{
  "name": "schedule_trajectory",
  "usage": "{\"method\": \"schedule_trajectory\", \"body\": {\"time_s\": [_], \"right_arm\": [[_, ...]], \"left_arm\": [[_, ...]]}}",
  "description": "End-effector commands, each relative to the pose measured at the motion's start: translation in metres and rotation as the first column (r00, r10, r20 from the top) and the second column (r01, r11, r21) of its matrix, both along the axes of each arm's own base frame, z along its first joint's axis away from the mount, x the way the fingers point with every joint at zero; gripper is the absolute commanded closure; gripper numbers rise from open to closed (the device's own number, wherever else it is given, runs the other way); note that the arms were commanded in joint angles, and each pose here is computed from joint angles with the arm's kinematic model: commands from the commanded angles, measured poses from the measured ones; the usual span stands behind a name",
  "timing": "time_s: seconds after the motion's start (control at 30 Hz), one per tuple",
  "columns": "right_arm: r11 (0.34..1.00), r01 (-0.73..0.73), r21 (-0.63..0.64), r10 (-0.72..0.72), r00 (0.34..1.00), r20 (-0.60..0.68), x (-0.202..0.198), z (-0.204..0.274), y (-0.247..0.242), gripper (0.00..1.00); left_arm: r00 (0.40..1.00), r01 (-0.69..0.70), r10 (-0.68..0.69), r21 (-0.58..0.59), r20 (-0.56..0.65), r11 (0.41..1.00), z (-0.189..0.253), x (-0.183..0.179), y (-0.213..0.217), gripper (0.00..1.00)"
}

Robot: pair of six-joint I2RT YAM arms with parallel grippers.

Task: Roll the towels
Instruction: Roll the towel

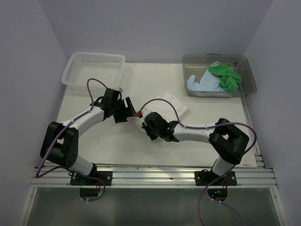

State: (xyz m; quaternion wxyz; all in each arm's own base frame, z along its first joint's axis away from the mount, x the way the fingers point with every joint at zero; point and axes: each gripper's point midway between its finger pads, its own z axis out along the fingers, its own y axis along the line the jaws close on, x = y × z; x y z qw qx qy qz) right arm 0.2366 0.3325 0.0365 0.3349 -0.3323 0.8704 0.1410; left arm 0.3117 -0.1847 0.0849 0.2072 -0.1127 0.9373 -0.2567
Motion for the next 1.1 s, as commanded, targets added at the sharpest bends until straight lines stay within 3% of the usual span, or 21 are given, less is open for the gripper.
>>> {"method": "schedule_trajectory", "body": {"time_s": [0.0, 0.4, 0.5, 0.8, 0.83, 0.87, 0.97, 1.07], "right_arm": [[0.994, -0.018, 0.112, 0.026, 0.997, -0.075, -0.015, 0.012, 0.01, 1.0], [0.991, 0.022, 0.13, -0.01, 0.996, -0.087, -0.016, 0.016, -0.001, 1.0], [0.992, 0.026, 0.127, -0.015, 0.996, -0.087, -0.016, 0.015, -0.002, 1.0], [0.997, 0.005, 0.081, 0.002, 0.996, -0.091, -0.017, 0.017, -0.007, 1.0], [0.997, 0.001, 0.08, 0.007, 0.995, -0.095, -0.017, 0.019, -0.006, 0.91], [0.996, -0.006, 0.088, 0.015, 0.996, -0.092, -0.017, 0.025, -0.002, 0.68], [0.997, -0.004, 0.072, 0.008, 0.998, -0.06, -0.014, 0.037, -0.002, 0.35], [0.997, 0.01, 0.076, -0.009, 1.0, -0.017, -0.004, 0.054, 0.002, 0.29]], "left_arm": [[0.997, -0.059, 0.064, -0.109, 0.041, 0.992, 0.002, 0.007, -0.009, 0.23], [0.986, -0.151, 0.161, -0.185, 0.038, 0.971, -0.023, 0.025, -0.017, 0.28], [0.985, -0.167, 0.173, -0.171, 0.019, 0.971, -0.03, 0.03, -0.018, 0.34], [0.984, -0.177, 0.171, -0.12, -0.057, 0.977, -0.037, 0.029, -0.02, 0.74], [0.983, -0.177, 0.171, -0.119, -0.059, 0.977, -0.036, 0.029, -0.02, 0.76], [0.984, -0.173, 0.166, -0.122, -0.065, 0.977, -0.035, 0.027, -0.021, 0.81], [0.983, -0.169, 0.159, -0.117, -0.086, 0.979, -0.036, 0.023, -0.021, 0.84], [0.98, -0.169, 0.156, -0.1, -0.119, 0.981, -0.044, 0.016, -0.019, 0.85]]}}
